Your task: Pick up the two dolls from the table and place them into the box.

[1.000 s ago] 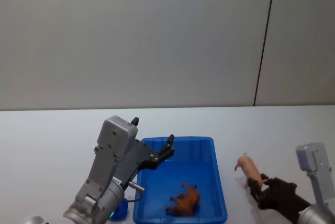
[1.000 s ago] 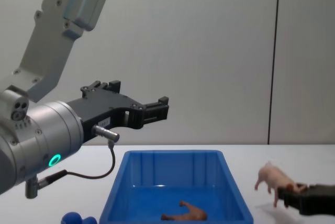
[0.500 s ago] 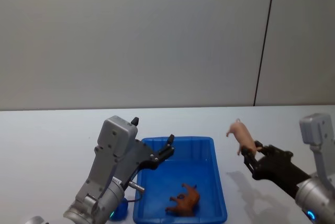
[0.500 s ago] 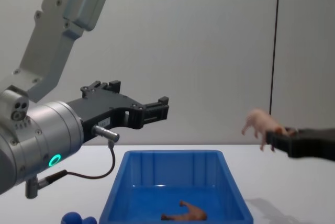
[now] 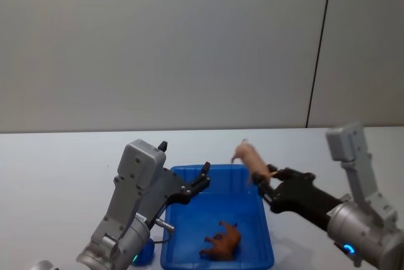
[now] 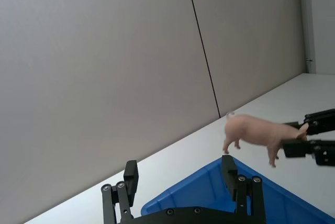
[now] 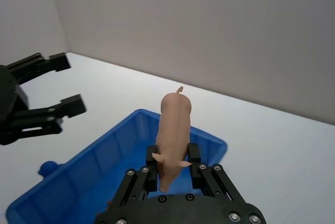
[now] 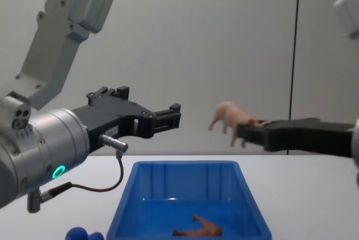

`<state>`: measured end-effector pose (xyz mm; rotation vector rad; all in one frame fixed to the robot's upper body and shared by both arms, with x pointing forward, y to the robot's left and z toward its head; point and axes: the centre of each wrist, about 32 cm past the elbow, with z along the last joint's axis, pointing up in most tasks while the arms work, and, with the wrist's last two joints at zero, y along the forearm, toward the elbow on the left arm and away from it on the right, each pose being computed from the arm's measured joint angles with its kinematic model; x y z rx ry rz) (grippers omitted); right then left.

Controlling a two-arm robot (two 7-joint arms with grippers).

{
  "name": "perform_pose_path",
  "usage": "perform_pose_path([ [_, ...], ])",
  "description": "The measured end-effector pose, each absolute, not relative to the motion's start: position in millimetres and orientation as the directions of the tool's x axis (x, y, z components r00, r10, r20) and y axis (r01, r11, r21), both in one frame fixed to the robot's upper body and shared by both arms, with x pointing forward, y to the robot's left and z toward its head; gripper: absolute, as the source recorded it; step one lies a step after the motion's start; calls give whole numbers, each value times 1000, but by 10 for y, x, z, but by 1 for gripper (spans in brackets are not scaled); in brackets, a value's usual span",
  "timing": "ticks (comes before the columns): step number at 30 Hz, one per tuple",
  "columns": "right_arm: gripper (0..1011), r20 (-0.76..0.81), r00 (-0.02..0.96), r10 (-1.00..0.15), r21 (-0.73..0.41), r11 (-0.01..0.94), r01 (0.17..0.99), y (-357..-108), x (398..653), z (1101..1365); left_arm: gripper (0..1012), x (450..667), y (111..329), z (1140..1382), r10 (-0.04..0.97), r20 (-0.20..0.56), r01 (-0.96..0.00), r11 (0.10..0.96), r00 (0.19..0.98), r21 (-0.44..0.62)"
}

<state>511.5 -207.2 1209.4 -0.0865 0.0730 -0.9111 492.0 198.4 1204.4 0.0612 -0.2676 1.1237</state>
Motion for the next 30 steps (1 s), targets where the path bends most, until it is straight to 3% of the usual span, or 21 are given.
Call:
perform_pose_path([
  [3, 359, -32, 640, -768, -121, 639, 760, -1998, 5134, 12093, 1002, 4920, 1984, 12044, 882, 242, -897, 434, 404, -86],
  [12, 658, -41, 679, -733, -142, 677, 722, -1883, 5162, 12077, 1001, 4920, 1984, 12044, 882, 242, -897, 434, 404, -86],
  [24, 997, -9, 654, -757, -121, 650, 751, -2053, 5138, 12054, 1002, 4920, 1984, 12044, 882, 242, -897, 434, 404, -86],
  [30, 1001, 5, 625, -781, -111, 621, 776, -2215, 5083, 12031, 1002, 4920, 1984, 12044, 882, 242, -897, 434, 404, -86],
])
